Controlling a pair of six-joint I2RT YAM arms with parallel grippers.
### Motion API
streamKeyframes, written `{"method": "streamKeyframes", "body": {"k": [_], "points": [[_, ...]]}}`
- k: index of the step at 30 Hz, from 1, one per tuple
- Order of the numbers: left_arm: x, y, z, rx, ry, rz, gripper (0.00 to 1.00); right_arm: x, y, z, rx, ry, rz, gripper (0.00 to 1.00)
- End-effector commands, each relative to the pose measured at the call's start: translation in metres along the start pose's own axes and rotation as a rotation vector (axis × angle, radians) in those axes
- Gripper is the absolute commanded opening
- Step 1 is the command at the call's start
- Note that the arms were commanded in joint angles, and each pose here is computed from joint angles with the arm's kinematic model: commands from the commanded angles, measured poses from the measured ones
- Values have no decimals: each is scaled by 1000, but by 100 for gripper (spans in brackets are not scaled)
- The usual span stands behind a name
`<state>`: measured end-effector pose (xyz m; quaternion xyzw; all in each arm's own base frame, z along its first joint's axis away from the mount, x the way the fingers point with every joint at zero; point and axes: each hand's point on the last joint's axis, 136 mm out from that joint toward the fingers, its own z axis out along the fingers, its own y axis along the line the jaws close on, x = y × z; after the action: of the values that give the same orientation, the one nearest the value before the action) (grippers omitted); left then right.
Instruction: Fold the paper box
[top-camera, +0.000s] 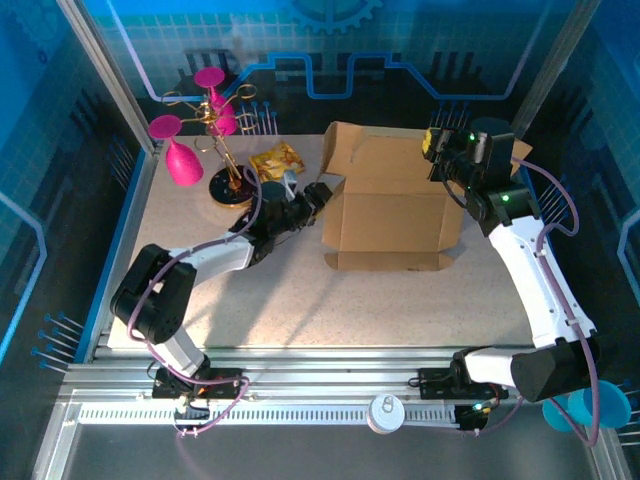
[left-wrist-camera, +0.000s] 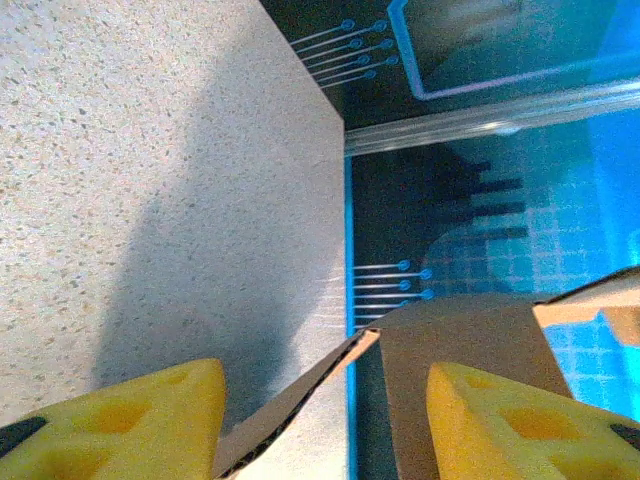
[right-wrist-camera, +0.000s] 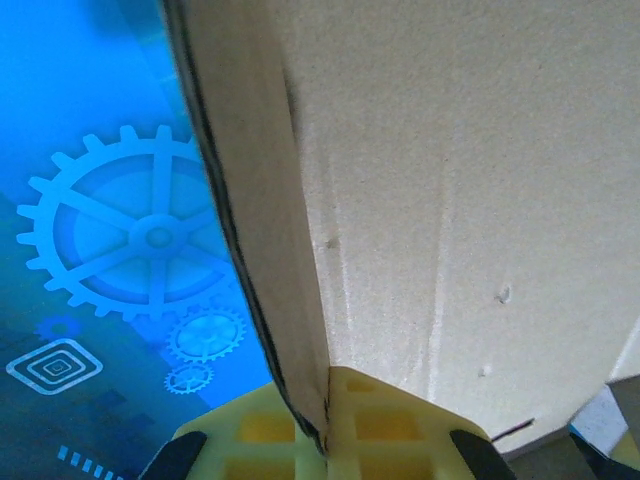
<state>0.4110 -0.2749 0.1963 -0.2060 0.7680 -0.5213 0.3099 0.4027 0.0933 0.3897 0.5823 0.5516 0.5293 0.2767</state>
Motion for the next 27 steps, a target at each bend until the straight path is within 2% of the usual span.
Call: {"method": "streamKeyframes", "body": {"k": [1, 13, 27], "points": [[-1, -26, -6, -11, -41, 147, 58, 2, 1, -1, -13, 13, 29, 0], [6, -20, -4, -135, -96, 289, 64, 7, -6, 1, -2, 23, 26, 0], [9, -2, -7, -257, -86, 330, 67, 6, -21, 5, 20, 12, 14, 0]]}}
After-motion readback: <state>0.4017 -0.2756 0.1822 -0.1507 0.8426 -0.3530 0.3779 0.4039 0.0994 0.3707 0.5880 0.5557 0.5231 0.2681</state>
